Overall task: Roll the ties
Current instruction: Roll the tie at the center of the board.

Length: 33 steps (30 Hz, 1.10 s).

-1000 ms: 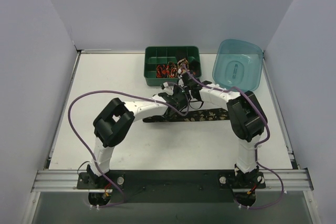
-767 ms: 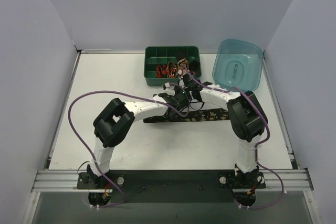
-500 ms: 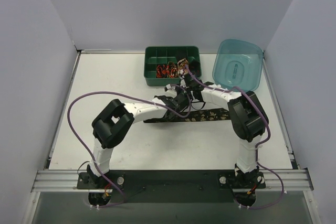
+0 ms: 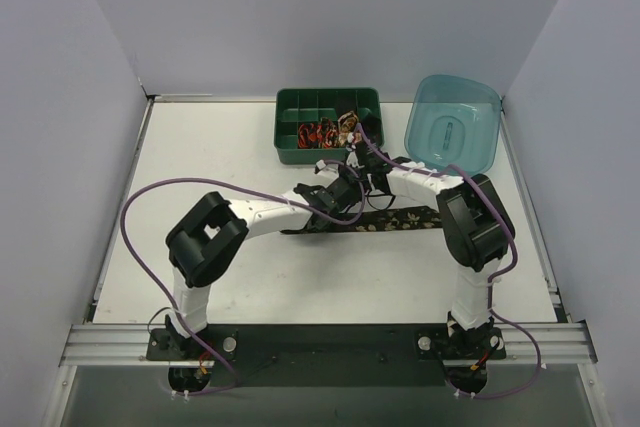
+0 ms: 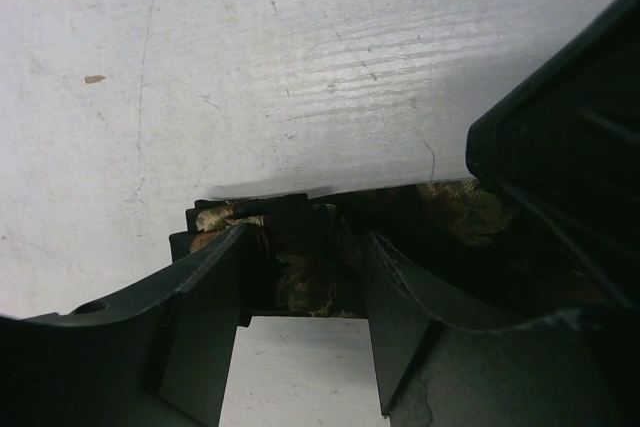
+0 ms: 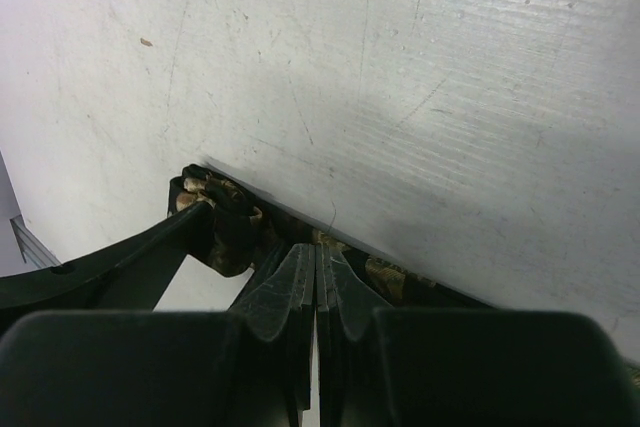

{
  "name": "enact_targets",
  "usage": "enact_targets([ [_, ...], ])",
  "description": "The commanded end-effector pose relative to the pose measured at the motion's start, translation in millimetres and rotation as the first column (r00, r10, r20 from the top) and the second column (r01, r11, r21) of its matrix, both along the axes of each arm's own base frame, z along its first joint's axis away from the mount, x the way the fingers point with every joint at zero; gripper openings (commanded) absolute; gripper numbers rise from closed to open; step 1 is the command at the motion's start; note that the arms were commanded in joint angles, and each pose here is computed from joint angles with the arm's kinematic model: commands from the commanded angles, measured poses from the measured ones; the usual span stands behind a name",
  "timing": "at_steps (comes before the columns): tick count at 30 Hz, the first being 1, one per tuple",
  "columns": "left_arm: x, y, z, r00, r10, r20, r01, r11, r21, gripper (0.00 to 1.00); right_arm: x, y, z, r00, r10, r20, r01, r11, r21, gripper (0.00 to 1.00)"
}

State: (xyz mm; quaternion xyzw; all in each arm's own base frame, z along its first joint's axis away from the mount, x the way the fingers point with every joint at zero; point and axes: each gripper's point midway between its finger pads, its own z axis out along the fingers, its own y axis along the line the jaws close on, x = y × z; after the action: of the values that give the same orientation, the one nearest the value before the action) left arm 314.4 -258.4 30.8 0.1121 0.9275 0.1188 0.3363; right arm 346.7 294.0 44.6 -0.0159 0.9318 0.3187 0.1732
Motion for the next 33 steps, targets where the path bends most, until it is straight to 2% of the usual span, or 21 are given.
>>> enact_targets([
  [1,-5,-28,-1,0.999,-0.041,-0.015,0.038,0.985,-0.166,0.59,2,9,33,0.998,0.010,0.059,-0.015,0.997,0.074,0.00],
  [6,-2,-26,22,0.999,-0.026,0.042,0.035,0.975,-0.217,0.60,3,9,40,0.997,0.013,0.070,-0.019,0.996,0.086,0.00],
  [16,-1,-6,104,0.978,0.019,0.205,0.056,0.934,-0.354,0.73,-1,26,54,0.994,0.059,0.097,-0.070,0.991,0.115,0.00],
  [22,0,30,113,0.980,0.073,0.183,0.023,0.880,-0.474,0.76,-6,45,59,0.986,0.115,0.122,-0.126,0.988,0.086,0.00],
  [24,-3,49,98,0.988,0.091,0.129,-0.012,0.856,-0.517,0.77,-6,50,63,0.982,0.131,0.138,-0.143,0.987,0.077,0.00],
  [26,-5,53,103,0.988,0.093,0.121,-0.003,0.806,-0.592,0.77,-12,56,60,0.979,0.155,0.128,-0.164,0.985,0.056,0.00],
  [27,-6,68,89,0.989,0.116,0.091,-0.039,0.800,-0.598,0.79,-10,59,64,0.977,0.158,0.142,-0.168,0.984,0.055,0.00],
  [33,-9,84,75,0.990,0.139,0.029,-0.077,0.692,-0.718,0.79,-14,70,50,0.969,0.210,0.133,-0.209,0.978,-0.025,0.00],
])
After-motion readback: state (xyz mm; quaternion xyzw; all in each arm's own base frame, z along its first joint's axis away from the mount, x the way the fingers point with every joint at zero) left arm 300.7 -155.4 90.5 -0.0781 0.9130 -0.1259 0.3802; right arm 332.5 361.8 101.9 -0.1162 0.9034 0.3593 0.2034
